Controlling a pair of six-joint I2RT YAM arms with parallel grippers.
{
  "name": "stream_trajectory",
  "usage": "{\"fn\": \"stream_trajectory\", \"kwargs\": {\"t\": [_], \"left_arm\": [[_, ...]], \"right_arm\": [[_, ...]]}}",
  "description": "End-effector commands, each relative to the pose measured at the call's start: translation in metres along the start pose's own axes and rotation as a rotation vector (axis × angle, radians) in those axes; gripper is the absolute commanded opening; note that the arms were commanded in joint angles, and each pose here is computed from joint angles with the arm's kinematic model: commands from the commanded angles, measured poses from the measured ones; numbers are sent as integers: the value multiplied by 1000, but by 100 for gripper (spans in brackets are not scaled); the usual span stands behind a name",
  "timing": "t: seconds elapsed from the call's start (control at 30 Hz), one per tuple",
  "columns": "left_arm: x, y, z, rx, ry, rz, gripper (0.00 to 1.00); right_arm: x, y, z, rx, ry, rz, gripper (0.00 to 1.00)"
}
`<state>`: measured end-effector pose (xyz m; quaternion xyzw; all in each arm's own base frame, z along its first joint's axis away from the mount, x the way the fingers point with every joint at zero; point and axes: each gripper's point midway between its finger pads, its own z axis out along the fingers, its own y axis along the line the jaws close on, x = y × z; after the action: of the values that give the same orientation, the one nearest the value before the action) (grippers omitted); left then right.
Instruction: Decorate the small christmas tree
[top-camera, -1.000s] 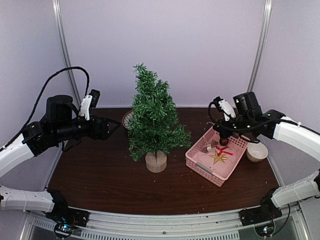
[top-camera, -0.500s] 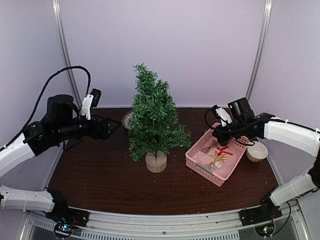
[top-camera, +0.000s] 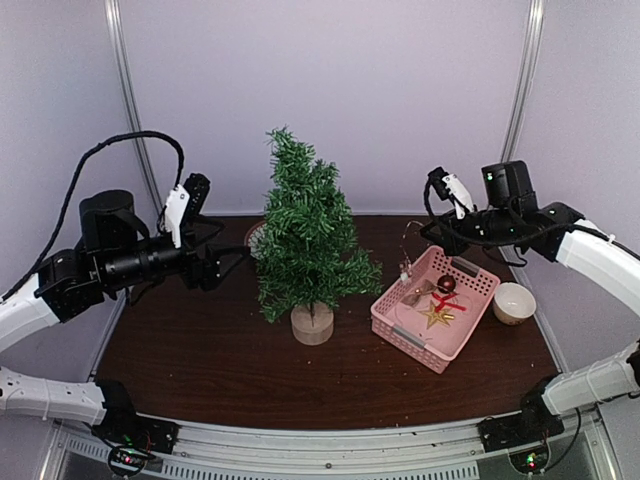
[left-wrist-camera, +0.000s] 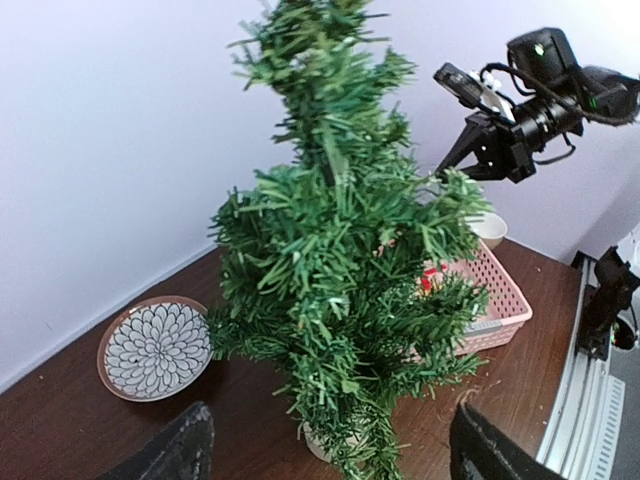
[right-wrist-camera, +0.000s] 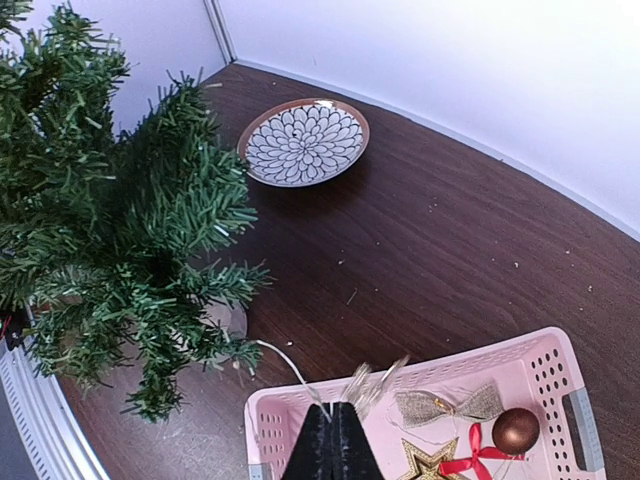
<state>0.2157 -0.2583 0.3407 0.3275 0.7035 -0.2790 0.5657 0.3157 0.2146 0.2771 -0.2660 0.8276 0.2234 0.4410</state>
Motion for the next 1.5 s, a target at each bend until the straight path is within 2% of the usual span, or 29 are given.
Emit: {"fn": "stream_trajectory", "kwargs": {"t": [0.0,0.1,0.3,0.47,0.63,0.77,0.87,1.03,1.2,1.33,1.47], "left_arm": [[-40,-17,-10,29,-113,198,80],[-41,-47,-5,111,-100,313,78],[-26,-101,30,154,-35,557,74],[-17,-129,63,225,-11,577,69],[-8,-154,94,209,0,613,61],[3,-189,113,243,-3,652,57],[5,-208,131,239,-15,627,56],[-3,-213,160,149,-85,515,63],[7,-209,196,33,-42,487,61],[10,-195,215,-32,-35,384,55],[21,-205,233,15,-18,363,56]], "right_arm": [[-17,18,-19,-71,-28,-63,0],[-22,25,-28,-98,-42,-77,0],[-22,37,-40,-149,-70,-86,0],[-24,42,-44,-177,-73,-97,0],[-24,42,-46,-170,-77,-96,0],[-25,46,-53,-185,-89,-96,0],[-25,49,-60,-192,-105,-96,0],[-28,53,-70,-202,-135,-95,0],[-32,54,-70,-205,-148,-85,0],[-35,54,-74,-201,-163,-81,0],[-34,56,-82,-200,-178,-80,0]]}}
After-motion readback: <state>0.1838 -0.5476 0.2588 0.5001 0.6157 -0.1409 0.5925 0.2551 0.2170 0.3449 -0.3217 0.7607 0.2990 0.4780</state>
